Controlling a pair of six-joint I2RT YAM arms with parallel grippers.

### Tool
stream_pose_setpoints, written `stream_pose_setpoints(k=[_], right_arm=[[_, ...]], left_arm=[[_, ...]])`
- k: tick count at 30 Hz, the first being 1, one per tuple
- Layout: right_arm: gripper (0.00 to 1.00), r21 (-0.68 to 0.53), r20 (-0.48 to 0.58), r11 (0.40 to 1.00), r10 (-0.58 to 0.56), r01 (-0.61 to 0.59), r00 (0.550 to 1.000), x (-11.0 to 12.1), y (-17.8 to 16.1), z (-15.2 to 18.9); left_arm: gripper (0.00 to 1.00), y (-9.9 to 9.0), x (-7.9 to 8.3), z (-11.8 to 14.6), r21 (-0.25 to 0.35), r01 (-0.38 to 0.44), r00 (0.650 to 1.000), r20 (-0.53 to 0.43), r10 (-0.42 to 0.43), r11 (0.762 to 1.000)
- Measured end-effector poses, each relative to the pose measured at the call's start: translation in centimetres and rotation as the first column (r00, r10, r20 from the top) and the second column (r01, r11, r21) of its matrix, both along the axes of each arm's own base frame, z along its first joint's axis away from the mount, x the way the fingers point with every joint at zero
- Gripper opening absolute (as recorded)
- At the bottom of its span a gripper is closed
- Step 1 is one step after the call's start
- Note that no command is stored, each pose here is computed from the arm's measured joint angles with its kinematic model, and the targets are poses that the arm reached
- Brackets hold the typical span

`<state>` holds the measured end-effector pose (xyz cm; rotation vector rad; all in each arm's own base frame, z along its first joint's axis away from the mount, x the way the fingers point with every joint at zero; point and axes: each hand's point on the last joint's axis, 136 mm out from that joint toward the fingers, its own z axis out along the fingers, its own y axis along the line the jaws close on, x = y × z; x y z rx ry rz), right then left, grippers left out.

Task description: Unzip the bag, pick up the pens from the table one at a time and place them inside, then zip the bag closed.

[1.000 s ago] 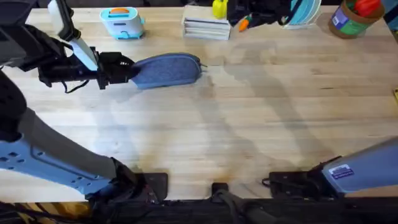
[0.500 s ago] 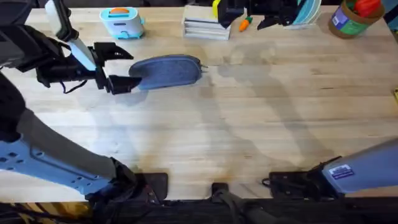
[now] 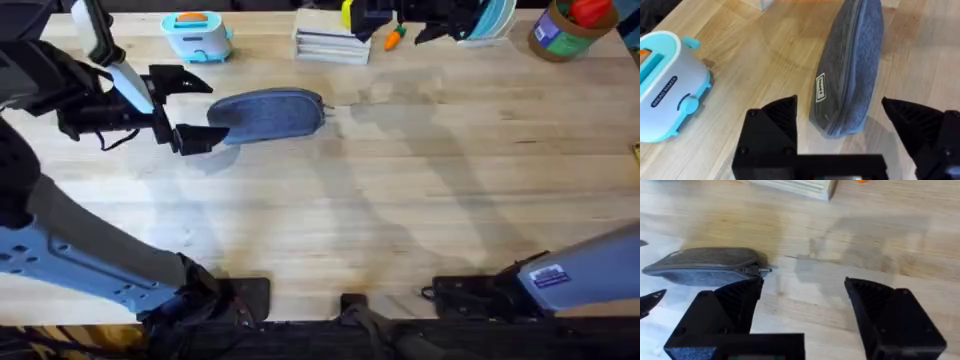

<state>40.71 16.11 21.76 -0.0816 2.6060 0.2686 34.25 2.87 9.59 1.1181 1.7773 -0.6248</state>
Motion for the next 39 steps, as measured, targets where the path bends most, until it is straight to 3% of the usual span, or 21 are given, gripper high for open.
stream_pose_setpoints(k=[5,10,16,20,21,28,30,32,35,36,39], right_arm=[[0.997,-0.083,-0.006,0.996,-0.014,0.014,1.0,-1.1,-1.8,0.4],[0.997,-0.14,0.017,0.99,-0.018,0.02,1.0,-3.6,-3.7,2.8],[0.997,-0.15,0.04,0.988,-0.022,0.028,0.999,-6.0,-5.0,5.2],[0.997,-0.14,0.073,0.99,-0.022,0.032,0.997,-7.5,-5.6,6.9],[0.997,-0.132,0.121,0.991,-0.015,0.031,0.993,-8.6,-6.2,8.5],[0.997,-0.127,0.176,0.99,-0.032,0.055,0.984,-11.8,-8.1,8.0],[0.997,-0.126,0.179,0.99,-0.039,0.062,0.983,-12.4,-8.5,7.2],[0.996,-0.123,0.185,0.99,-0.044,0.068,0.982,-13.4,-9.0,5.7],[0.997,-0.118,0.189,0.99,-0.049,0.072,0.981,-14.0,-9.2,5.2],[0.997,-0.106,0.194,0.991,-0.062,0.084,0.979,-14.2,-9.3,5.3],[0.997,-0.093,0.195,0.991,-0.077,0.097,0.978,-14.1,-9.3,5.3]], left_arm=[[0.994,0.3,-0.4,1.4,0.027,-0.005,1.0,-0.009,0.006,1.0],[0.994,0.5,-0.6,6.0,0.17,0.004,1.0,0.008,-0.005,0.985],[0.995,-1.5,-1.4,12.2,0.294,-0.011,1.0,0.021,0.005,0.956],[0.995,-2.6,-2.7,15.8,0.353,-0.075,0.997,0.053,0.06,0.933],[0.995,-3.0,-4.3,18.2,0.379,-0.167,0.986,0.071,0.152,0.91],[0.995,-3.9,-8.5,22.6,0.36,-0.402,0.914,0.107,0.391,0.842],[0.995,-4.5,-9.7,23.6,0.332,-0.45,0.891,0.117,0.438,0.829],[0.996,-5.8,-11.6,25.0,0.256,-0.514,0.856,0.092,0.509,0.818],[0.996,-6.4,-12.7,25.3,0.212,-0.556,0.826,0.029,0.563,0.804],[0.995,-6.7,-13.8,24.1,0.209,-0.588,0.783,-0.096,0.614,0.782],[0.995,-6.6,-14.4,23.3,0.22,-0.608,0.747,-0.166,0.644,0.763]])
